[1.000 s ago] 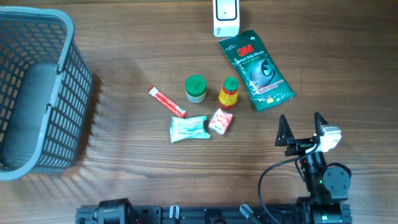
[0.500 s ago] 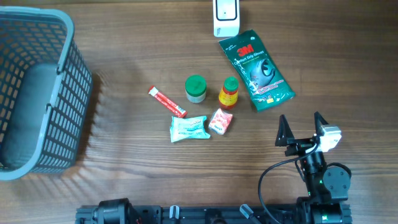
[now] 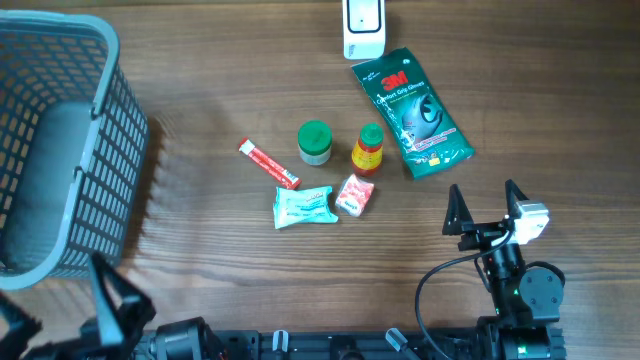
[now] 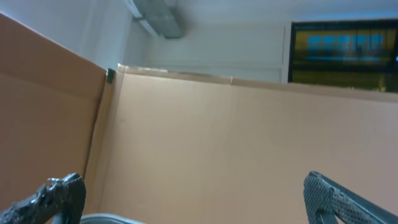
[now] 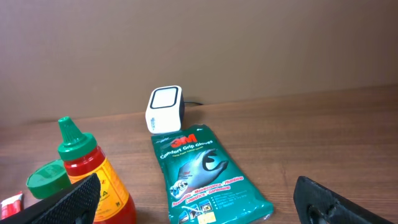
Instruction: Scan the item barcode
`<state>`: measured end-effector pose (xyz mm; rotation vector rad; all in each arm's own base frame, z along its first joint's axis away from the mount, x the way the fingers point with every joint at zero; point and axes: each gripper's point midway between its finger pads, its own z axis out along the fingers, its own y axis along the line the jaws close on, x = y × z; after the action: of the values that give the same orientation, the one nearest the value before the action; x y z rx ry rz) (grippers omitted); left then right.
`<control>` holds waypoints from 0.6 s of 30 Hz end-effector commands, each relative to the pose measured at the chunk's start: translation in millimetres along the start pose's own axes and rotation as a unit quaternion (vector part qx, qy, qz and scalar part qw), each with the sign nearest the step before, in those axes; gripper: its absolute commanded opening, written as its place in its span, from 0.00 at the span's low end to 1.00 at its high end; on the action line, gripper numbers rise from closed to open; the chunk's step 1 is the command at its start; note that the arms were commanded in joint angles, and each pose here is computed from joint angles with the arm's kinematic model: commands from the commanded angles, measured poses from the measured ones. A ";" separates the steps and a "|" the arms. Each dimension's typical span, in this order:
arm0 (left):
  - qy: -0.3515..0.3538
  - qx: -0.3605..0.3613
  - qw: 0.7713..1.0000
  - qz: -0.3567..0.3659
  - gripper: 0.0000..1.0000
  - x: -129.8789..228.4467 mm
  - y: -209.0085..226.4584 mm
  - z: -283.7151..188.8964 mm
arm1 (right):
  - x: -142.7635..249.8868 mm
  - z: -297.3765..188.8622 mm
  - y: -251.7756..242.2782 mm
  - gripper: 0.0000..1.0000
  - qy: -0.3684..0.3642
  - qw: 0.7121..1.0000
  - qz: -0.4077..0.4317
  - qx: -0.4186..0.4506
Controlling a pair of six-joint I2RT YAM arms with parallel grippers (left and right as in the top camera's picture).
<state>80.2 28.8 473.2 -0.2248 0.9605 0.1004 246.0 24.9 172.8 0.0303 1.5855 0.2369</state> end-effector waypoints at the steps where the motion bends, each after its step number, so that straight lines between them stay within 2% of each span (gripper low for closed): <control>1: 0.032 0.080 0.996 -0.004 1.00 28.8 -25.7 1.9 | -0.8 0.1 -1.0 1.00 -0.002 1.000 -0.006 0.004; 3: 0.048 0.138 0.989 -0.011 1.00 39.0 -43.8 -1.1 | -0.8 0.1 -1.0 1.00 -0.002 1.000 -0.006 0.004; 5: 0.049 0.160 0.986 -0.017 1.00 41.1 -50.3 -2.3 | -0.8 0.1 -1.0 1.00 -0.002 1.000 -0.006 0.004; 12: 0.042 0.094 0.995 -0.020 1.00 39.7 -27.3 3.8 | -0.8 0.1 -1.0 1.00 -0.002 1.000 -0.006 0.004; 18: 0.067 0.090 0.993 -0.020 1.00 52.8 -25.7 3.0 | -1.0 0.1 -1.0 1.00 -0.003 1.000 -0.006 0.004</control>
<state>118.0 0.2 439.2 -0.0597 1.0848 -0.0379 246.0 24.9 172.8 0.0303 1.5855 0.2369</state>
